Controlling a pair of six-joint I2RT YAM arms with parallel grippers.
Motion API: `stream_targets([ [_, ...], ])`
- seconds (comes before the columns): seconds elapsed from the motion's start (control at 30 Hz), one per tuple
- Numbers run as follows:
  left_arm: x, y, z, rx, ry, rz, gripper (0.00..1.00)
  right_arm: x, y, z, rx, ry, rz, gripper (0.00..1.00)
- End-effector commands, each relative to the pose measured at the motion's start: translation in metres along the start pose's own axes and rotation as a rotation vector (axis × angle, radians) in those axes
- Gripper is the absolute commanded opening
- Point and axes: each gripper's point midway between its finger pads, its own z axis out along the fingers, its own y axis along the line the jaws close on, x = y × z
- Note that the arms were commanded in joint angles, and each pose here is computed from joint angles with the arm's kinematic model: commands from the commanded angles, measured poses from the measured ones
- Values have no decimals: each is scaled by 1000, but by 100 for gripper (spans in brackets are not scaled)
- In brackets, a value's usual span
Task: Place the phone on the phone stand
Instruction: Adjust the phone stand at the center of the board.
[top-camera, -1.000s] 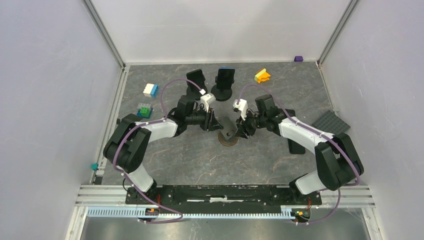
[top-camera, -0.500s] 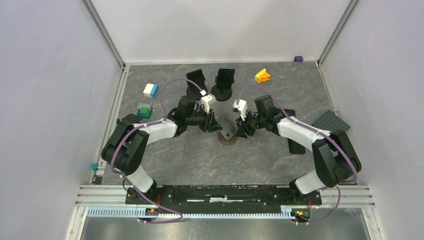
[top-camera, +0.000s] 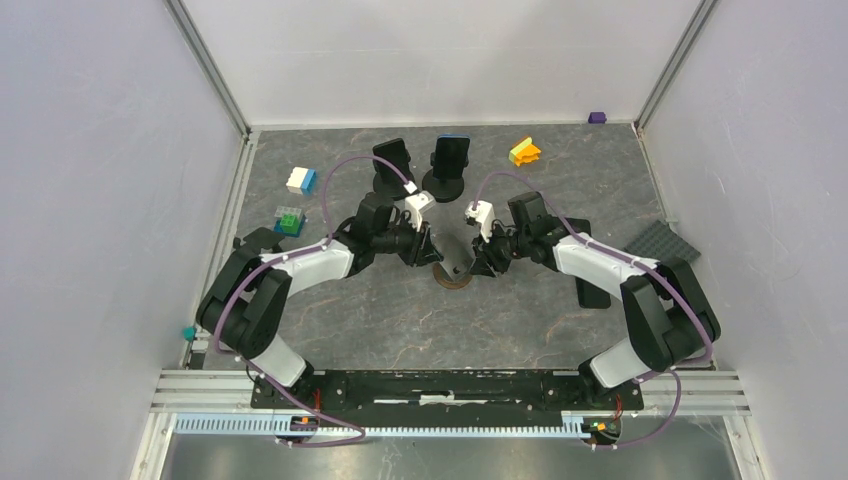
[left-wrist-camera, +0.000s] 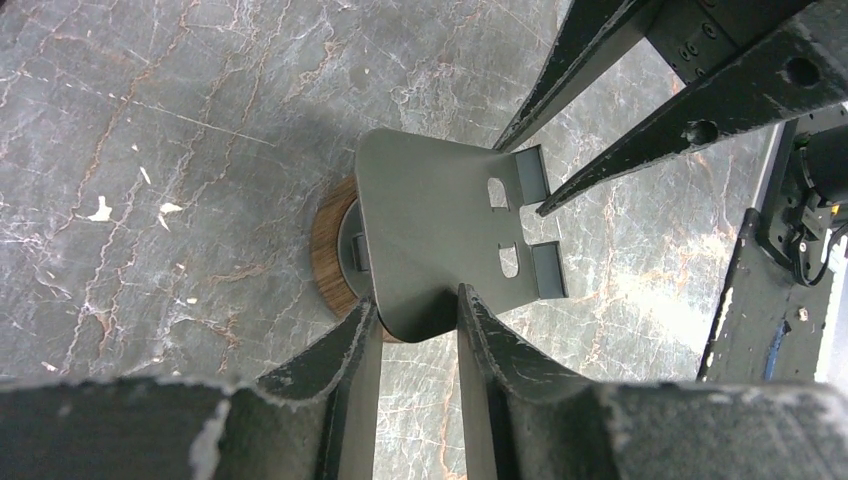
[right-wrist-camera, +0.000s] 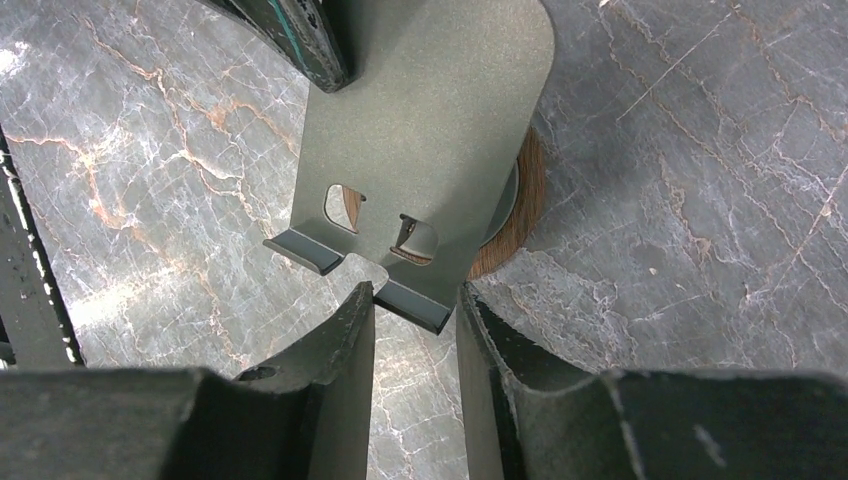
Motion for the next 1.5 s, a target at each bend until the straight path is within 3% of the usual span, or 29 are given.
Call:
stream_targets([
  [0.0, -44, 3, -9, -55, -100, 189, 10, 12, -10, 7, 50, 32, -15, 22],
  [0.17, -49, -3, -11, -50, -105, 217, 11, 10, -11, 7, 52, 31, -19, 27],
  [0.37, -44, -6, -12, -26, -88, 218, 38, -9, -5, -1, 25, 0, -49, 42],
  [0.6, -40, -3, -5, -26, -73, 166, 43, -31, 1, -14, -3, -21, -119, 65],
  [0.73, -39, -1, -2, -23, -84, 147, 38, -20, 0, -15, 16, -16, -134, 68],
  [0.87, -38, -1, -2, -25, -87, 147, 32, -5, -4, -7, 10, -17, -98, 64],
  [1.07, -33, 2, -2, -25, -78, 83, 15, 0, -10, -9, 51, -95, -77, 59],
  [1.27, -29, 5, 0, -7, -80, 25, 3, -3, -29, -20, 129, -164, 5, 56],
  [1.47, -27, -10, -2, 118, -71, 36, 2, -4, -47, -17, 117, -177, 97, 58],
])
